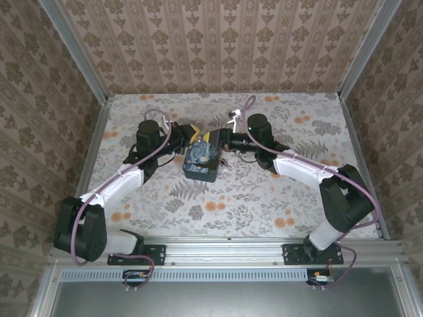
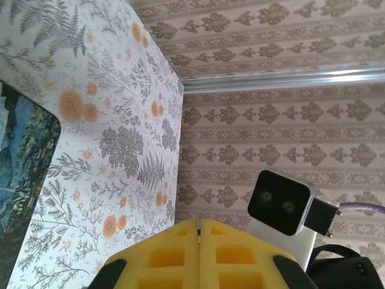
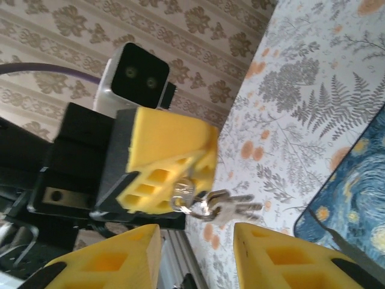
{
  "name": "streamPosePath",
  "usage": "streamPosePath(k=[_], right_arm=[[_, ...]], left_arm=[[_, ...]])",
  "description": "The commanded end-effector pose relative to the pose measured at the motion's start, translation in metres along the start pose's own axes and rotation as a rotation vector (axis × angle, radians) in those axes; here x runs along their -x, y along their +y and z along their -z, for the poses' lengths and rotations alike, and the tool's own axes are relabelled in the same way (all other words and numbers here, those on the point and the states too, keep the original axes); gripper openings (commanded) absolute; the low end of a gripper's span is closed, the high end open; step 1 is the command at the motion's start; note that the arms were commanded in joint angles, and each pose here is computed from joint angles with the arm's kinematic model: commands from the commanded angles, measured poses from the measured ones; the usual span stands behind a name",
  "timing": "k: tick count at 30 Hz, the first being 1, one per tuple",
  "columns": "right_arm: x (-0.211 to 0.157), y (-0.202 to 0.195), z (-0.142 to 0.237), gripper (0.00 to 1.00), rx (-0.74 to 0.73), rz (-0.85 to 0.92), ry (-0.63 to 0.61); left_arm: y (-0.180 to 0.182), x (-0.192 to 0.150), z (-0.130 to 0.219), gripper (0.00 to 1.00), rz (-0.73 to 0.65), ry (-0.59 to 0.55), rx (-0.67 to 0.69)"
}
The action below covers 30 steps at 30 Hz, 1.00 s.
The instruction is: Unlock the padlock with the key
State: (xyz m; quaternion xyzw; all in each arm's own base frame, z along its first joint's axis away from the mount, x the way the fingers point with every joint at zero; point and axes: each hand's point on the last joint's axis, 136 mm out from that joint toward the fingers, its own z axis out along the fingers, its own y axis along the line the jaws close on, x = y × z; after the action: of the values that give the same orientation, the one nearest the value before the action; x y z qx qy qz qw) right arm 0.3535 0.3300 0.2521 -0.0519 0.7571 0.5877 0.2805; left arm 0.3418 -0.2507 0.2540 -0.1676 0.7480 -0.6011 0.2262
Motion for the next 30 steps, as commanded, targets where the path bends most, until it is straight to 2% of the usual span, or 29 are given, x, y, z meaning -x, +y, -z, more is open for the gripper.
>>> streamPosePath(k=[1, 8, 16, 17, 19, 25, 30], right_arm=[[0.007, 0.024, 0.007, 0.36, 0.068, -0.019, -0.045], [-0.004, 0.02, 0.004, 0.39, 0.019, -0.018, -0.027], [0.003, 0.015, 0.001, 0.36, -0.02, 0.016, -0.034], [0.003, 0.014, 0.0, 0.36, -0.02, 0.018, -0.033], [0.004, 0.009, 0.0, 0.36, -0.038, 0.02, -0.041], [0.017, 0.006, 0.02, 0.45, -0.055, 0.068, -0.095], [0.025, 0.013, 0.028, 0.48, -0.051, 0.118, -0.068]], left_arm=[[-0.035, -0.004, -0.004, 0.0, -0.14, 0.032, -0.115], [-0.035, -0.009, -0.012, 0.0, -0.143, 0.047, -0.132], [-0.035, -0.006, -0.014, 0.0, -0.131, 0.036, -0.124], [-0.038, -0.018, -0.018, 0.0, -0.132, 0.068, -0.133], [-0.039, -0.02, -0.02, 0.0, -0.12, 0.079, -0.142], [-0.038, -0.022, -0.021, 0.0, -0.11, 0.097, -0.15], [-0.037, -0.024, -0.022, 0.0, -0.105, 0.102, -0.145]])
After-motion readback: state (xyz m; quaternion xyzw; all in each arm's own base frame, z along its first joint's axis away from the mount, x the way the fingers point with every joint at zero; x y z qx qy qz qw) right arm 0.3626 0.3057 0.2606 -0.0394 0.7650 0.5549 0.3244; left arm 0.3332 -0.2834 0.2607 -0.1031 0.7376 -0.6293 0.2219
